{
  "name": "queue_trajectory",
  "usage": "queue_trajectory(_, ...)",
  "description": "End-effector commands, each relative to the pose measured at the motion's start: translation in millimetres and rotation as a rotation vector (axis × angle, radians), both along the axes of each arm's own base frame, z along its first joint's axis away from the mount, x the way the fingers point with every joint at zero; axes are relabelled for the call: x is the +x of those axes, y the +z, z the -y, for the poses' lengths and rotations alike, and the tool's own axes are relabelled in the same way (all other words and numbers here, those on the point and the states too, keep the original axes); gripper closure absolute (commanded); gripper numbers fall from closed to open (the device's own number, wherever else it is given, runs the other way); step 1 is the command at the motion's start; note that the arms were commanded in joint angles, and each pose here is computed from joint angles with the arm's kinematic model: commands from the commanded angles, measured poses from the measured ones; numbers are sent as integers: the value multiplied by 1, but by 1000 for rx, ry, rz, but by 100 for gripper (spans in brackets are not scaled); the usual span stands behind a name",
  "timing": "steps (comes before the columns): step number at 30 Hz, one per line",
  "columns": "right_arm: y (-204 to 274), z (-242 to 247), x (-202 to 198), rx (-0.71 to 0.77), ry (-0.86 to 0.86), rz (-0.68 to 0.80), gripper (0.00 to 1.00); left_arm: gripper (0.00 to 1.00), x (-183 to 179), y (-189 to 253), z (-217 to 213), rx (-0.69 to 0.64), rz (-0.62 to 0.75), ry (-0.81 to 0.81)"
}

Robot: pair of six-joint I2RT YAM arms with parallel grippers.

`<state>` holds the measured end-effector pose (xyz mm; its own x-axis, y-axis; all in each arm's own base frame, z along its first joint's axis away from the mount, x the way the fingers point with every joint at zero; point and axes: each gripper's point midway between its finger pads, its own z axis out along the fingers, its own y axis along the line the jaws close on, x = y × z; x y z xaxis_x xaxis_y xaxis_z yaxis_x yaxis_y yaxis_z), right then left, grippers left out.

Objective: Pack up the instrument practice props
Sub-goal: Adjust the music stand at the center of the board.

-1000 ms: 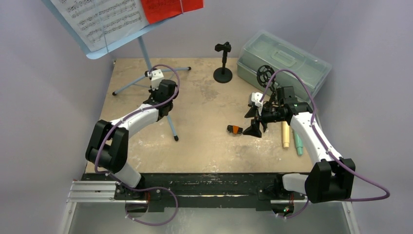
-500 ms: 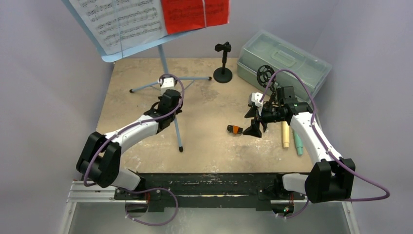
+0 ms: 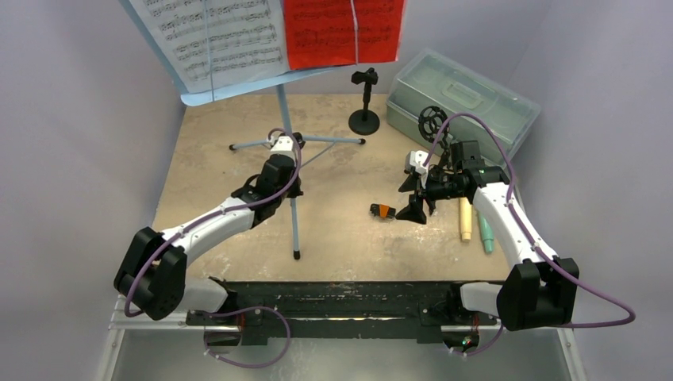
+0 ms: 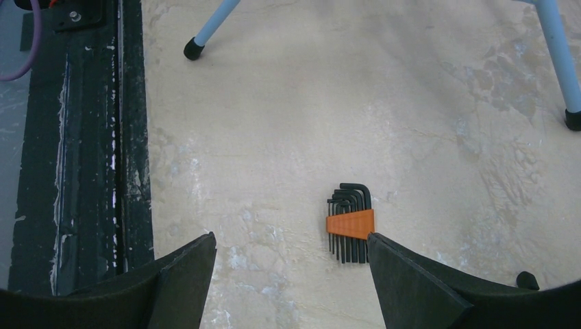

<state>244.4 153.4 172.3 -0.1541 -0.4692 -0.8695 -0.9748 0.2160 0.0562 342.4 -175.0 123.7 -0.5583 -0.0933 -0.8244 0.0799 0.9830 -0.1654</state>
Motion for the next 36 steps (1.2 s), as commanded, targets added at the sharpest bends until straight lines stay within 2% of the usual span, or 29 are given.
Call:
queue_trajectory(1,4,-2,-3,18,15,8,16,100,-7,10,48,-91,24,-253)
queue_trajectory(11,4,-1,-3,13,14,12,16,100,21,15,81,-80,49,-363)
queue_trajectory(19,3,-1,-2,11,13,14,16,99,34,1,110,-143,25,-430)
queue_trajectory(22,4,-1,-2,9,13,17,16,87,37,1,113,-153,21,-426)
queue_trajectory(24,4,0,-2,6,11,18,16,71,38,6,108,-146,29,-396)
queue_trajectory(27,4,0,-2,5,13,23,16,52,35,23,95,-134,65,-352)
queue_trajectory(29,6,0,-3,7,19,29,16,45,29,33,86,-131,86,-335)
queue_trajectory(36,10,0,-10,9,55,52,16,29,-10,43,57,-168,107,-299)
